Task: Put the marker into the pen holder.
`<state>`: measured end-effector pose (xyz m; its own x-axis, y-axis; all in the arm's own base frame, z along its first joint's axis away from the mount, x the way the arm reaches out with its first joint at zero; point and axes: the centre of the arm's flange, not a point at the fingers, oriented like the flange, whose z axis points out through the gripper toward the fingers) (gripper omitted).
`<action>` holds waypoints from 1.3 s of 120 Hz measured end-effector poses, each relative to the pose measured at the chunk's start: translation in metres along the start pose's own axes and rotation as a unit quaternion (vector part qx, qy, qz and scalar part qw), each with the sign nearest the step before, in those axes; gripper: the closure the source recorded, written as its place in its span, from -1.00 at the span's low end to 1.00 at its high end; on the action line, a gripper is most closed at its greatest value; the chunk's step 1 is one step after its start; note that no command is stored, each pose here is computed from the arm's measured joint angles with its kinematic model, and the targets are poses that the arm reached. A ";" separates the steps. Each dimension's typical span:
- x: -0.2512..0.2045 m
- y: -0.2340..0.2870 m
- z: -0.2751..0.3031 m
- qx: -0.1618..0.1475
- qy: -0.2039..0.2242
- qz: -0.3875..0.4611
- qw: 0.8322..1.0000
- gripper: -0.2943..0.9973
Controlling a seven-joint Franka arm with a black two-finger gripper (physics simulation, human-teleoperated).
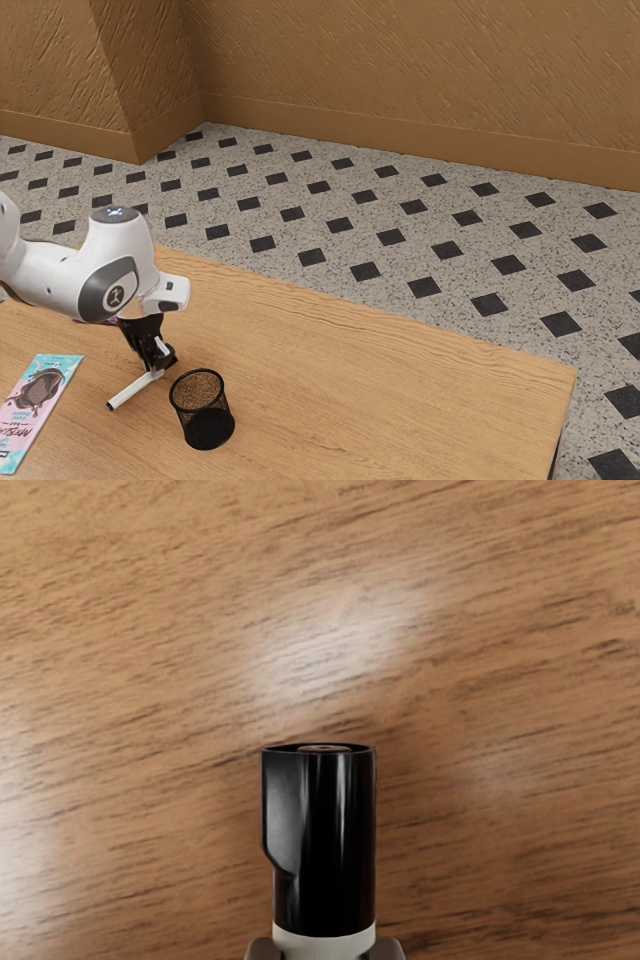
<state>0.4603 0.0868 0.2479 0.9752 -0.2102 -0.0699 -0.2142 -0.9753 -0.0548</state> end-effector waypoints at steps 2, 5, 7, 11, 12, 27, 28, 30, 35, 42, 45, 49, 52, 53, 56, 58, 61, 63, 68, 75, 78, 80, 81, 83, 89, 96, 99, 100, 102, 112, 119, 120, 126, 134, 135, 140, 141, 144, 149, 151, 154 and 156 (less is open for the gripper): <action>0.000 0.000 0.001 0.000 0.000 0.000 1.000 0.53; 0.000 0.000 0.002 0.000 -0.002 0.000 1.000 0.53; 0.000 0.000 0.003 0.000 -0.002 0.000 1.000 0.53; 0.000 0.000 0.005 0.000 -0.003 0.000 1.000 0.53; 0.000 0.000 0.005 0.000 -0.003 0.000 1.000 0.53; 0.001 0.000 0.002 0.002 0.001 0.000 1.000 0.56; 0.001 0.000 0.002 0.002 0.001 0.000 1.000 0.56; 0.001 0.000 0.001 0.002 0.002 0.000 1.000 0.57; 0.002 0.000 -0.001 0.003 0.006 0.000 1.000 0.58; 0.003 -0.001 -0.010 0.006 0.018 -0.001 1.000 0.59; 0.005 -0.002 -0.016 0.007 0.026 -0.003 1.000 0.59; 0.007 -0.002 -0.025 0.009 0.040 -0.004 0.999 0.60; 0.009 -0.001 -0.032 0.010 0.051 -0.004 0.999 0.60; 0.009 -0.001 -0.036 0.011 0.056 -0.004 0.998 0.60; 0.011 0.000 -0.045 0.014 0.070 -0.004 0.997 0.60; 0.012 0.000 -0.052 0.015 0.080 -0.004 0.997 0.60; 0.014 0.001 -0.064 0.019 0.097 -0.004 0.995 0.60; 0.015 0.001 -0.073 0.021 0.110 -0.004 0.994 0.60; 0.016 0.005 -0.101 0.027 0.145 -0.002 0.989 0.61; 0.012 0.021 -0.140 0.032 0.192 0.009 0.981 0.61; 0.005 0.026 -0.155 0.033 0.211 0.011 0.977 0.61; 0.001 0.029 -0.163 0.034 0.221 0.012 0.975 0.61; -0.001 0.030 -0.167 0.034 0.226 0.013 0.973 0.61; -0.005 0.033 -0.173 0.035 0.235 0.014 0.971 0.61; -0.019 0.041 -0.184 0.035 0.255 0.016 0.966 0.61; -0.031 0.053 -0.189 0.036 0.272 0.024 0.961 0.61; -0.036 0.058 -0.189 0.037 0.278 0.027 0.959 0.61; -0.037 0.059 -0.190 0.037 0.280 0.028 0.959 0.61; -0.040 0.063 -0.189 0.038 0.283 0.032 0.958 0.61; -0.048 0.081 -0.185 0.042 0.296 0.048 0.953 0.61; -0.049 0.091 -0.185 0.047 0.306 0.058 0.949 0.61; -0.050 0.092 -0.185 0.047 0.307 0.059 0.949 0.61; -0.052 0.101 -0.187 0.051 0.317 0.068 0.945 0.61; -0.056 0.113 -0.186 0.055 0.324 0.079 0.941 0.60; -0.056 0.114 -0.186 0.055 0.324 0.080 0.941 0.60; -0.058 0.121 -0.186 0.057 0.328 0.086 0.939 0.60; -0.059 0.123 -0.186 0.057 0.329 0.087 0.939 0.60; -0.060 0.127 -0.186 0.057 0.331 0.090 0.938 0.60; -0.062 0.132 -0.185 0.057 0.333 0.093 0.937 0.60; -0.063 0.134 -0.184 0.057 0.333 0.093 0.936 0.60; -0.065 0.137 -0.184 0.057 0.334 0.094 0.936 0.60; -0.065 0.138 -0.183 0.057 0.334 0.095 0.936 0.60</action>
<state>0.3775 -0.0465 0.4271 0.7285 -0.4111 0.5479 -0.3541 -0.9107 -0.2125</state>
